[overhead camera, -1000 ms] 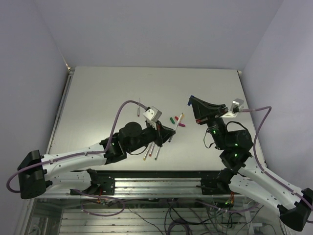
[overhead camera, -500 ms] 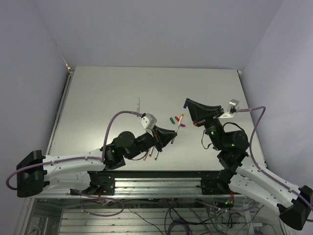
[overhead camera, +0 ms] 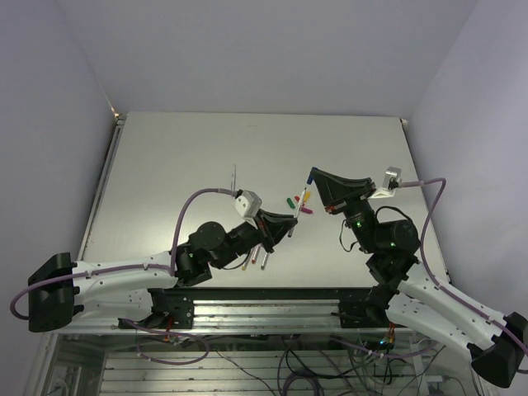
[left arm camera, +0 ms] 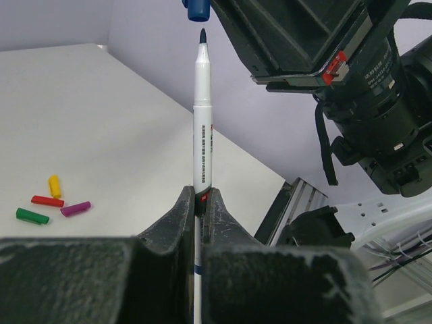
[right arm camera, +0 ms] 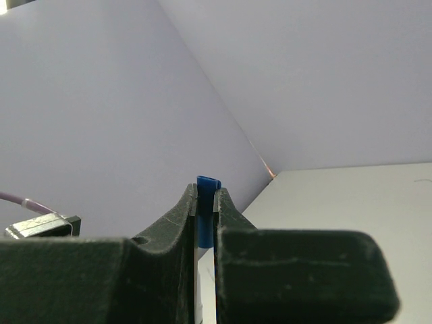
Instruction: Insert the pens into the pen caps
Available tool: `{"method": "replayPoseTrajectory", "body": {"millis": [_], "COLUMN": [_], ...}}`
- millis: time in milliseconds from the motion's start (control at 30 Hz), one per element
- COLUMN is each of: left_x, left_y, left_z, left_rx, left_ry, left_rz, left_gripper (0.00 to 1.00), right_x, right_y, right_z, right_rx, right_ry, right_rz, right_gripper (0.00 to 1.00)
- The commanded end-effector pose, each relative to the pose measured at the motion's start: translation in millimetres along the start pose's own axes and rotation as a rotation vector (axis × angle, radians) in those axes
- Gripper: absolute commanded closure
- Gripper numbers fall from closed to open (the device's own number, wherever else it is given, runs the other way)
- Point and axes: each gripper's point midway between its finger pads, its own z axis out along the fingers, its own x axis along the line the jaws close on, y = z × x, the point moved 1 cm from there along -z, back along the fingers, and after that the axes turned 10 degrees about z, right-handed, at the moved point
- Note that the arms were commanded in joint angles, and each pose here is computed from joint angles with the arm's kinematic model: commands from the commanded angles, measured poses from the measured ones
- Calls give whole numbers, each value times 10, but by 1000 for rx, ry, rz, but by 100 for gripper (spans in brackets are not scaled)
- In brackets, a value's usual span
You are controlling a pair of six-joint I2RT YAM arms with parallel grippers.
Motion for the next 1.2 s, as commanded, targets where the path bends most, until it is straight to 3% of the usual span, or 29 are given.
{"method": "replayPoseTrajectory", "body": {"millis": [0,500,867,1167], "left_x": [-40,52,-6,28], "left_y": [163,242,307,299], "left_z": [43,-21,22,-5], "left_rx": [-59,-70,-94,-93], "left_ry": [-1,47,23,38], "left_rz": [-2,13,2,8], "left_gripper": [93,93,93,93], "right_x": [51,57,-47,-7], "right_y": [-33,-63,-437,-412], "right_z": [1,-13,-77,-59], "right_rx": [13,36,145,146], "right_ry": [23,15,23,30], "right_rz": [27,50,144,139], "right_gripper": [100,100,100,100]}}
